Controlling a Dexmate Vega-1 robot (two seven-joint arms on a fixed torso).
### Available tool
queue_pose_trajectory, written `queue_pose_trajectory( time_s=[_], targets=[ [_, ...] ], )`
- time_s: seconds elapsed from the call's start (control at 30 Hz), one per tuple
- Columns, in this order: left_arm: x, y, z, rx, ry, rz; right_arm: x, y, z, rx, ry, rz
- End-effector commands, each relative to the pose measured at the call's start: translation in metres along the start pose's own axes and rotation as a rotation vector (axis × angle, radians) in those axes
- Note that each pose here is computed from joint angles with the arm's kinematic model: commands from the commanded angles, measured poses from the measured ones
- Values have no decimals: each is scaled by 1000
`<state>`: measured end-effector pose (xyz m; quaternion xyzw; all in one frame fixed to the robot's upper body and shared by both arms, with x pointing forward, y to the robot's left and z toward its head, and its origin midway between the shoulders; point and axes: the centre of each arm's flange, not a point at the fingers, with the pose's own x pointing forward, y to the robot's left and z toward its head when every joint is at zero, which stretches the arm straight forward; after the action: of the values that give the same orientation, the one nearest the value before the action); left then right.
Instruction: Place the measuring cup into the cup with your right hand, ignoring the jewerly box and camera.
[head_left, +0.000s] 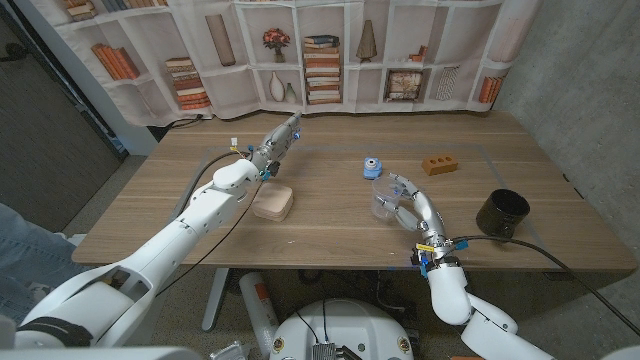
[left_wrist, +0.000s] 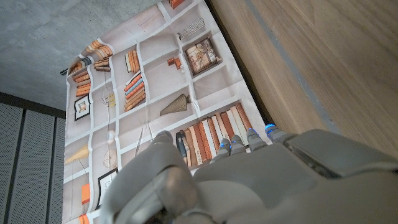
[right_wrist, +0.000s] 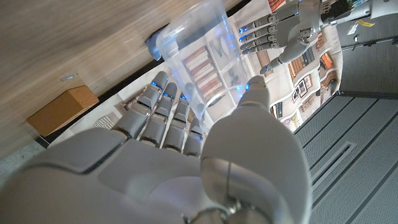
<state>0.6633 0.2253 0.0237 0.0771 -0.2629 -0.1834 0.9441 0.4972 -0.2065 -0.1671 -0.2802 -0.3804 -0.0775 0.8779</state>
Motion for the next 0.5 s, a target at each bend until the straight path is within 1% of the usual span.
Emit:
queue_pose_trajectory(
  time_s=[0.03, 0.23, 0.5],
  targets=[
    [5, -1, 7, 11, -13, -8, 1, -9, 5, -19, 2, -13],
    [4, 0, 5, 2, -17, -2, 6, -13, 7, -26, -5, -8],
    [2, 3, 1, -4, -11, 9, 14, -13, 11, -27, -26, -8]
  ],
)
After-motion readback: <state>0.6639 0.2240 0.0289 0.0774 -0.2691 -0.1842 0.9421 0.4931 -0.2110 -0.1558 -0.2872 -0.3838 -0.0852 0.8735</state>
